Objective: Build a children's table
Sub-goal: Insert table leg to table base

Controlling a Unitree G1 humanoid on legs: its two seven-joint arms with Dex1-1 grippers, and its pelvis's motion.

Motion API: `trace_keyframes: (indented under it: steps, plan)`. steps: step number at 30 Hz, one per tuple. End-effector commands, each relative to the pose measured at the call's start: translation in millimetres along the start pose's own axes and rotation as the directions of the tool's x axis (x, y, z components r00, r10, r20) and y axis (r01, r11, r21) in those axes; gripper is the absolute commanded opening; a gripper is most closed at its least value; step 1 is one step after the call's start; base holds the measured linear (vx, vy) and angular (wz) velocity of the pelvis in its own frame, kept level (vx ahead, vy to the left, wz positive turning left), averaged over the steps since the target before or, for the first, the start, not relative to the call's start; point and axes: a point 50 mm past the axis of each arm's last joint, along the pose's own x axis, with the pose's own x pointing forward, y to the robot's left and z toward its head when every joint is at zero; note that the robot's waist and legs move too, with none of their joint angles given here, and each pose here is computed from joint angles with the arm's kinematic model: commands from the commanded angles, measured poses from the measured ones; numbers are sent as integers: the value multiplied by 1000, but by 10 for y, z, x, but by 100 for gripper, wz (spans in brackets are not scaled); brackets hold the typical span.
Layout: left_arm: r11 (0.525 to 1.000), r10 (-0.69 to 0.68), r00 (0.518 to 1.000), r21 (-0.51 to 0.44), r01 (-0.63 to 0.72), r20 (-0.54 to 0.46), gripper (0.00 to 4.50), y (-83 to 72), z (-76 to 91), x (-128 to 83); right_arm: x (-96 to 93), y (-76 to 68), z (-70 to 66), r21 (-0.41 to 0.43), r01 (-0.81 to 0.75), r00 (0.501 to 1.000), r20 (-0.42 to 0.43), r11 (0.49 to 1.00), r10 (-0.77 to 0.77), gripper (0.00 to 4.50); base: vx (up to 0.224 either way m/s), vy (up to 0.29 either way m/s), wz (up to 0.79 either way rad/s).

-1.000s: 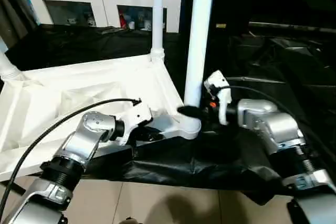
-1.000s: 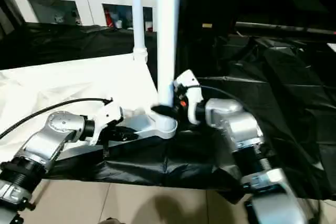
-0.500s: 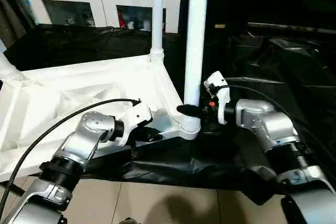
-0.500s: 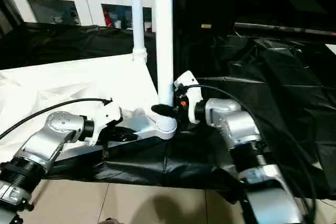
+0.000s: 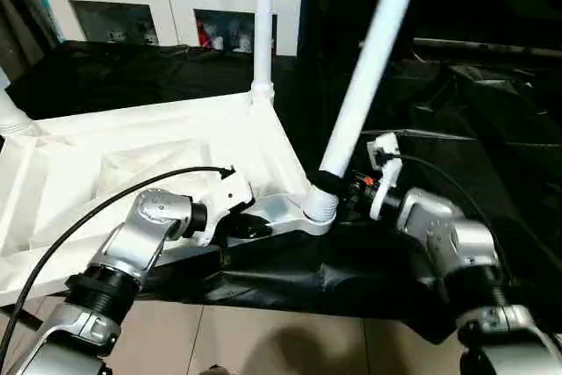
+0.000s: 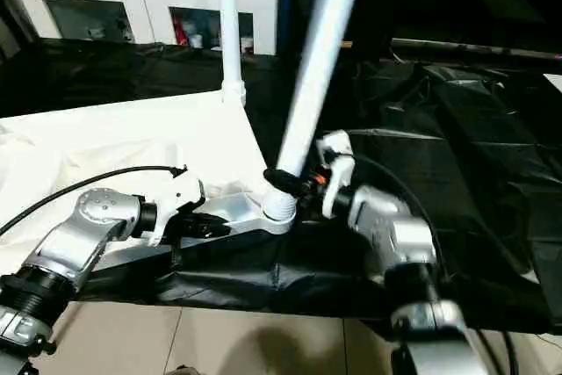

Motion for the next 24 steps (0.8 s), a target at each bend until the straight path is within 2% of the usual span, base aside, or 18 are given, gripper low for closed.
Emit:
trace_keyframes:
  steps: [1,2,5,7,8,9,10,11,13,19,22,24]
  plan:
    - [1000,25,992,-15,-23,126,0,17,121,-12,-119,-81,-270,60,89,994,-63,994,-86,189,0,0,0]
    - [1000,29,991,-14,-27,127,0,29,134,-13,-150,-75,-342,48,106,993,-65,993,-103,189,0,0,0]
    - [999,32,992,-11,-30,126,0,40,140,-19,-171,-51,-430,-11,112,989,-92,994,-112,189,0,0,0]
    - [999,36,992,-3,-35,119,0,53,142,-31,-178,14,-544,-121,88,983,-148,989,-106,189,0,0,0]
    - [999,36,992,-1,-37,118,0,55,142,-33,-177,26,-556,-134,83,982,-155,987,-103,189,0,0,0]
    - [999,39,993,2,-40,115,0,60,142,-38,-170,66,-579,-187,66,978,-181,980,-100,189,0,0,0]
    - [999,39,993,2,-40,115,0,61,142,-38,-170,67,-580,-188,65,978,-182,980,-100,189,0,0,0]
    - [999,41,993,1,-42,113,0,67,142,-42,-154,99,-589,-236,46,973,-211,971,-98,189,0,0,0]
    - [999,43,993,1,-43,111,0,72,140,-43,-141,115,-584,-259,34,969,-226,965,-95,189,0,0,0]
    - [999,41,994,3,-42,105,0,74,136,-46,-48,141,-486,-273,-54,956,-292,961,-29,189,0,0,0]
    - [999,34,994,7,-35,99,0,69,129,-47,-13,152,-460,-244,-104,944,-329,964,19,189,0,0,0]
    - [1000,26,995,11,-27,97,0,65,129,-50,-10,183,-453,-182,-188,920,-377,965,108,189,0,0,0]
